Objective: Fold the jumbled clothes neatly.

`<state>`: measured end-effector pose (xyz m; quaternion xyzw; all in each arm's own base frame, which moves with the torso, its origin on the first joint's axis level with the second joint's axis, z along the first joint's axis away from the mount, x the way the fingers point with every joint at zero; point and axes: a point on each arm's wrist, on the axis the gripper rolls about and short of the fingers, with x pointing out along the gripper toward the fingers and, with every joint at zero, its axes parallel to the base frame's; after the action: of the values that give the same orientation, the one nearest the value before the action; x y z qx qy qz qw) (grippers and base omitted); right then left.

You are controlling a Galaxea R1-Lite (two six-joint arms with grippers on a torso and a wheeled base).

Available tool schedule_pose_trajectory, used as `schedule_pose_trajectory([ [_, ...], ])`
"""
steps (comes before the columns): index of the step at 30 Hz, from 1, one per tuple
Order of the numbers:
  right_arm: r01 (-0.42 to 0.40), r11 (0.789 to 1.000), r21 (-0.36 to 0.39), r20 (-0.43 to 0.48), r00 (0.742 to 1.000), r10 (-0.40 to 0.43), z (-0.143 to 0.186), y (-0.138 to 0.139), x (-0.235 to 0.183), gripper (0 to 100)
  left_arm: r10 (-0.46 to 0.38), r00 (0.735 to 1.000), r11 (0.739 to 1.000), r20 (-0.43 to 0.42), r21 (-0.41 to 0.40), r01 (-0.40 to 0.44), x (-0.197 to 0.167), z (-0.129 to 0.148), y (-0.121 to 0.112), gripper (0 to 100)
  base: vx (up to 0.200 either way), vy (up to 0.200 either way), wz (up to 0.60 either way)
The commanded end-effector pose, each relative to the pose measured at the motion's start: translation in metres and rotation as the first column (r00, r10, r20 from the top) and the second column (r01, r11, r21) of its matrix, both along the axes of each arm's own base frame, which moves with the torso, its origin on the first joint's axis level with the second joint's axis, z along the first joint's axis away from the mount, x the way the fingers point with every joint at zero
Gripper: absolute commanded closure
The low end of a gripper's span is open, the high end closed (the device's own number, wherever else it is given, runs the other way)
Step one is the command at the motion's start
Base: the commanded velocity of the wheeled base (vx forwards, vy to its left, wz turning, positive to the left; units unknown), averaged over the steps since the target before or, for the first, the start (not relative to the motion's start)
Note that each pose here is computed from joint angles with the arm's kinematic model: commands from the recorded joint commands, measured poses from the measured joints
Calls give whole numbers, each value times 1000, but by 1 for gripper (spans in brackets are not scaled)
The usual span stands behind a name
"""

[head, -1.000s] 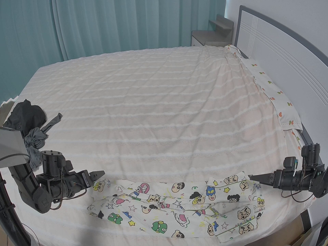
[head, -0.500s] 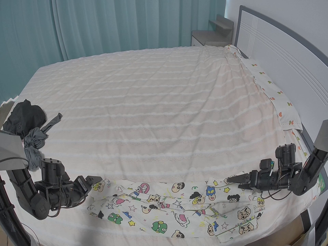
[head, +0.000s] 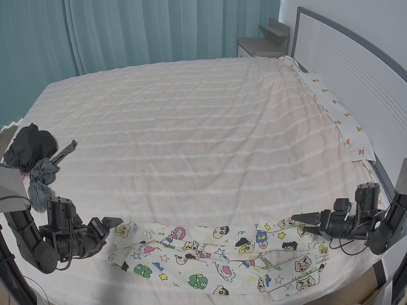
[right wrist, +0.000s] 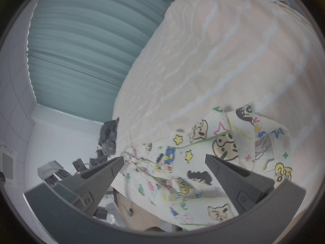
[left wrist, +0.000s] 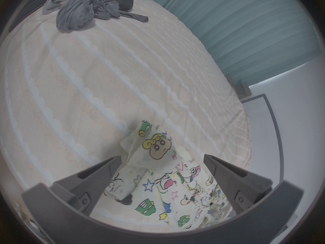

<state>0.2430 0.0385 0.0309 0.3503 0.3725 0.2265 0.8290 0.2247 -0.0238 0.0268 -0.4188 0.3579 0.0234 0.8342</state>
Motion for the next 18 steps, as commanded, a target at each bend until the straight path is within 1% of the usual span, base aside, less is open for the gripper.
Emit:
schedule_pose_trajectory([
  [1,85,987,140,124,987,-103,53,-8,-43,0,49,998,997,41,-66,-46,5,17,-1,0,0,0,0],
  [2,112,980,165,128,983,-134,58,-11,-49,0,53,999,996,6,-70,-52,5,14,-1,0,0,0,0],
  [3,122,978,171,129,981,-145,60,-12,-51,0,53,999,996,-4,-70,-54,6,13,-1,0,0,0,0],
  [4,161,965,208,134,972,-192,66,-18,-59,0,65,996,994,-62,-80,-70,7,9,-2,0,0,0,0],
  [6,200,949,245,143,960,-240,74,-25,-64,0,96,988,986,-122,-121,-111,11,7,-3,0,0,0,0],
  [8,219,942,255,174,948,-267,80,-28,-67,0,119,972,977,-202,-148,-151,16,1,-4,0,0,0,0],
  [9,219,942,255,174,948,-267,80,-28,-67,0,119,972,977,-202,-148,-151,16,1,-4,0,0,0,0],
  [10,215,940,263,218,936,-275,88,-28,-74,0,126,957,976,-261,-140,-167,23,-5,-8,0,0,0,0],
  [11,214,940,264,224,935,-275,89,-28,-75,0,124,956,976,-266,-139,-165,24,-6,-9,0,0,0,0],
  [12,201,941,272,254,928,-271,95,-27,-80,0,130,950,977,-285,-126,-172,24,-6,-13,0,0,0,0],
  [14,179,944,279,289,921,-260,101,-26,-85,0,146,945,975,-292,-121,-188,24,-6,-16,0,0,0,0],
  [15,179,944,279,289,921,-260,101,-26,-85,0,146,945,975,-292,-121,-188,24,-6,-16,0,0,0,0],
  [16,153,947,283,312,919,-242,105,-23,-90,0,173,942,966,-288,-138,-219,28,-3,-18,0,0,0,0],
  [18,138,949,283,313,922,-227,104,-21,-94,0,188,938,959,-292,-151,-239,32,-3,-19,0,0,0,0],
])
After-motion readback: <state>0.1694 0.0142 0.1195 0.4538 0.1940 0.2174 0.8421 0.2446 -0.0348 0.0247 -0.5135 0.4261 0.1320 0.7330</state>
